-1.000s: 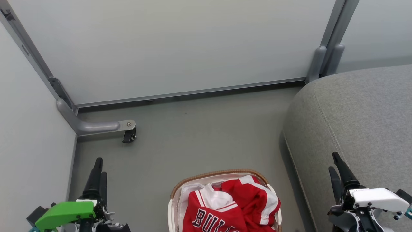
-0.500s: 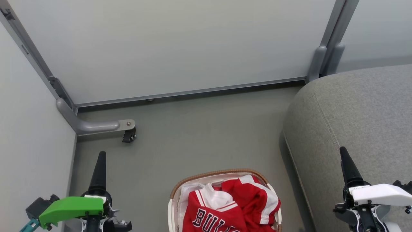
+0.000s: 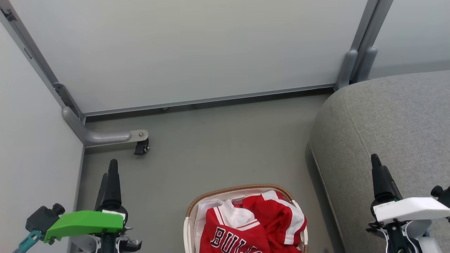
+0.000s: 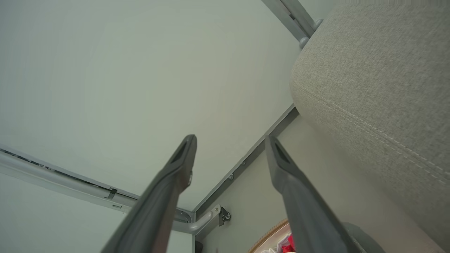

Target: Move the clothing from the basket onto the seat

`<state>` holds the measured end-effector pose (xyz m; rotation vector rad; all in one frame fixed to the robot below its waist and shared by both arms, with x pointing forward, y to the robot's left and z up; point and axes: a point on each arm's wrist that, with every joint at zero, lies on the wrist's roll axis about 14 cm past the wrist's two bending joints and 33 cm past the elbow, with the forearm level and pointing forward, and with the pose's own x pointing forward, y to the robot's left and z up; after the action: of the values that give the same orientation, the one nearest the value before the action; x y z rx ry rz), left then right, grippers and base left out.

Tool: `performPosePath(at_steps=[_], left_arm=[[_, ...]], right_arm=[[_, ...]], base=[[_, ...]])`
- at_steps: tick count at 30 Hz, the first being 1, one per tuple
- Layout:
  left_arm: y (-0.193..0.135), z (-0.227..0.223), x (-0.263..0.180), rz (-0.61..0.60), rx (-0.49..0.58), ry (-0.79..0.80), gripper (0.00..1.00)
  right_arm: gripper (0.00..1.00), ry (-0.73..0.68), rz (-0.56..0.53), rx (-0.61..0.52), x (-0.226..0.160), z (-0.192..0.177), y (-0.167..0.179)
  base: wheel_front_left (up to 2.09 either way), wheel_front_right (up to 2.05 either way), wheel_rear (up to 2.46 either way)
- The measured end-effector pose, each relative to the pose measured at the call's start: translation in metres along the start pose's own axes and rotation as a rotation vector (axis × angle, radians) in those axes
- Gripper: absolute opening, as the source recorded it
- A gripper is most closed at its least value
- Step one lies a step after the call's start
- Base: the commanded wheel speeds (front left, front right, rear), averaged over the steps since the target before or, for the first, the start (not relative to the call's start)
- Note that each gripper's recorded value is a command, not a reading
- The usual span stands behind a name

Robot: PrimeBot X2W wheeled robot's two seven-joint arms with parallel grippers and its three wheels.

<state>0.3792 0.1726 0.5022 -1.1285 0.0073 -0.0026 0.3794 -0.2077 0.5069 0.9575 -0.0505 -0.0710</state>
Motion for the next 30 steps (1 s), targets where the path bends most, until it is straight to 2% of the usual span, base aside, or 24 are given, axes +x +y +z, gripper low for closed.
performPosePath(at_steps=[15,30], left_arm=[[-0.003,-0.01,-0.005,-0.03,0.292,0.023,1.0],[0.001,-0.016,-0.008,-0.04,0.482,0.035,1.0]], right_arm=[[1.0,-0.004,0.049,-0.281,-0.003,-0.002,0.01],[1.0,0.0,0.087,-0.494,-0.004,-0.008,0.016]], base=[[0.0,0.0,0.0],[0.0,0.0,0.0]])
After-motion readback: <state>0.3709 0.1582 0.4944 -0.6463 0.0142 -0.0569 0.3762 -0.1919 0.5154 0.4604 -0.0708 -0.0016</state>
